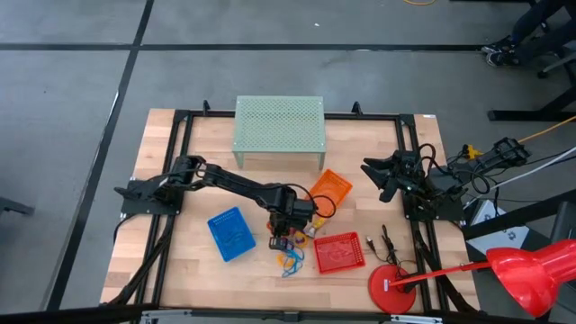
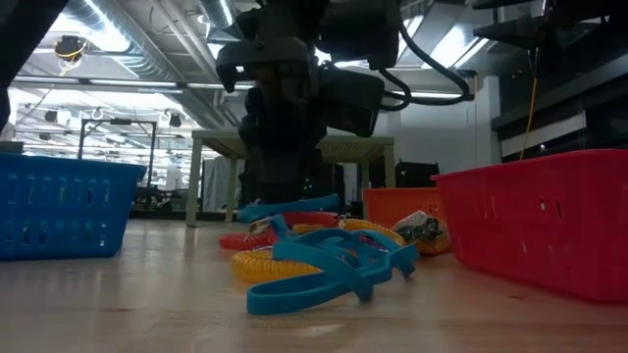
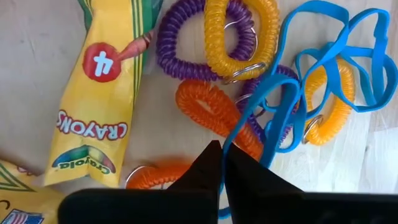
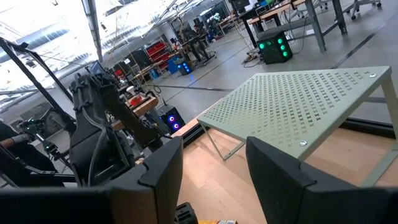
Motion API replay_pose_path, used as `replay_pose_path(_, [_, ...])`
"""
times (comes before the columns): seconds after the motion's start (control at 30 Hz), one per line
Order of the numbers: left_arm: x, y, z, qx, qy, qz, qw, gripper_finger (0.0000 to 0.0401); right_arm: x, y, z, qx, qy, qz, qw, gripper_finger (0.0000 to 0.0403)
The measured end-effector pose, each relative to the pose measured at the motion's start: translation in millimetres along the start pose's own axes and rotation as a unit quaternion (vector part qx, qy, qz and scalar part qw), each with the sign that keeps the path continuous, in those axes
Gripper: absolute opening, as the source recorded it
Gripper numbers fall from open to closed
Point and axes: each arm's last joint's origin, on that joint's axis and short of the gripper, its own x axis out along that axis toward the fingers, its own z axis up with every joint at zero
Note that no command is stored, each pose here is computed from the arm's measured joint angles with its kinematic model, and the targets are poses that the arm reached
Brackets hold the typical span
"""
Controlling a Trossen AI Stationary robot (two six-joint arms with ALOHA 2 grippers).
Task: Pick & Place Office Desk Supplies
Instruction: Put the blue rubberband into the blue bin
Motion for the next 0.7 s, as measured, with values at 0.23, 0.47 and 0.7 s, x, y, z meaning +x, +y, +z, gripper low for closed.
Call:
replay_pose_path(0.23, [-0.1,-0.2,-0.1,0.0,0.0,0.0,1.0,0.0052,0.0,0.0,0.0,0.0,0.0,0.0,1.0,0.0178])
replay_pose_path(0.47, [-0.3,-0.2,-0.2,0.004,0.0,0.0,1.0,0.006,0.0,0.0,0.0,0.001,0.0,0.0,1.0,0.0178])
replay_pose_path(0.7, [-0.6,-0.1,-1.0,0.005,0.004,-0.001,1.0,0.0008,0.0,0.0,0.0,0.001,0.0,0.0,1.0,0.0178])
